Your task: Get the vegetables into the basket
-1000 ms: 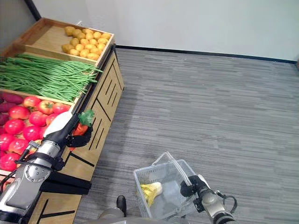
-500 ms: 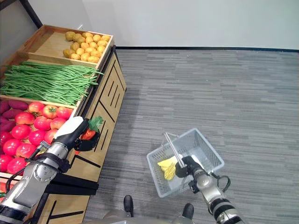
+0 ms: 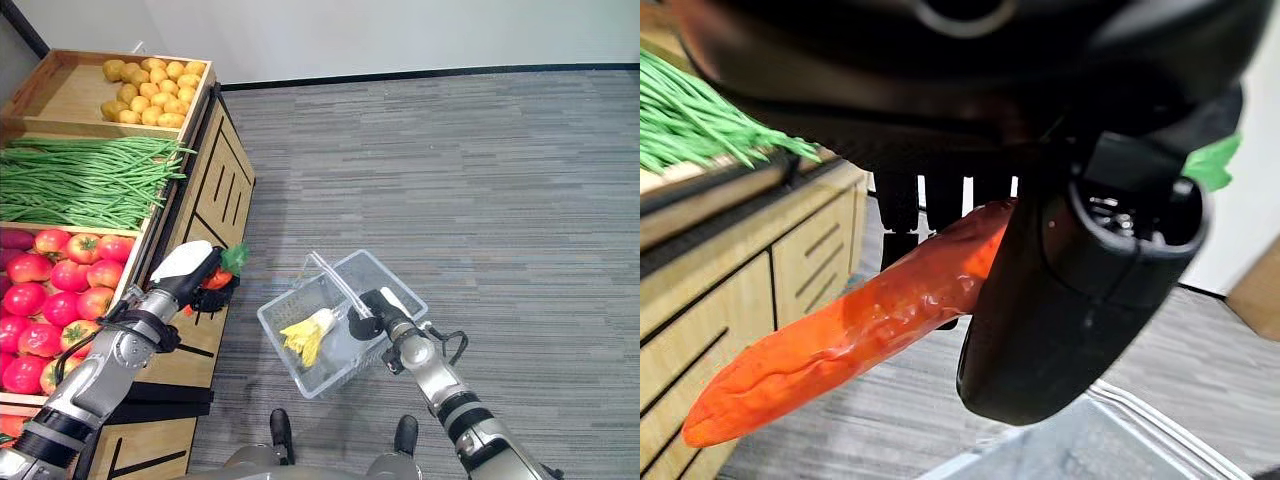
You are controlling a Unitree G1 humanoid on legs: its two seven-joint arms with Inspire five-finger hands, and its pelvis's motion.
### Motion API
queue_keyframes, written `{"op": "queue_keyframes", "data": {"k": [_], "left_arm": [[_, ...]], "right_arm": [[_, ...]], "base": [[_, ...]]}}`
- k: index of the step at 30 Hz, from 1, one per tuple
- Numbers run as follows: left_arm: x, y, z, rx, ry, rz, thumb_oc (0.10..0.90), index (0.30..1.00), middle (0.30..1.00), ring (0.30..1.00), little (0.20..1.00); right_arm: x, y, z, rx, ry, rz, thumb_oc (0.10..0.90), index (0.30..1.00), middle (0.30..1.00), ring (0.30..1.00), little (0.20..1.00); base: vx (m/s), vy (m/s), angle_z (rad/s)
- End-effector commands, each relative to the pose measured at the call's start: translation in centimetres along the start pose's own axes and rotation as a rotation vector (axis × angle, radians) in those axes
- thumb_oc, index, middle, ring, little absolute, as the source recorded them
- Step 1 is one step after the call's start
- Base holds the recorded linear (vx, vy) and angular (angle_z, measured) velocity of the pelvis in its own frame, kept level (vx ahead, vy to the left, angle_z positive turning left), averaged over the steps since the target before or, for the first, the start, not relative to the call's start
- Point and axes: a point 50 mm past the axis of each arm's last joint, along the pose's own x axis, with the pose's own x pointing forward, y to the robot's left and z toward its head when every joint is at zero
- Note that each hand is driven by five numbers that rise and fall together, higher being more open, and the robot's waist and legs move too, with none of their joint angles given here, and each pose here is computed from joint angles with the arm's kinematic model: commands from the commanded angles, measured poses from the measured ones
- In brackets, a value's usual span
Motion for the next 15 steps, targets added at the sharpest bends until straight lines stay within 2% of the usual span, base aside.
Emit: {"op": "queue_keyframes", "data": {"k": [1,7,15], "left_arm": [[1.9,5.5,2.6,0.121,-0.126,0.223,0.400,0.300,0.300,0.300,0.300],[3.4,4.5,4.3,0.115,-0.183,0.186,0.400,0.300,0.300,0.300,0.300],[5.7,0.7,5.4,0.097,-0.185,0.060,0.400,0.300,0.300,0.300,0.300]], "right_arm": [[0.4,-2.0,12.3,0.010,-0.469,-0.060,0.400,0.300,0.300,0.300,0.300],[-0.7,-0.7,15.3,0.023,-0.600,0.000,0.400,0.300,0.300,0.300,0.300],[-2.4,1.0,19.7,-0.005,-0.792,0.062,0.400,0.300,0.300,0.300,0.300]], "base": [[0.00,0.000,0.00],[0.00,0.000,0.00],[-0.01,-0.004,-0.08]]}}
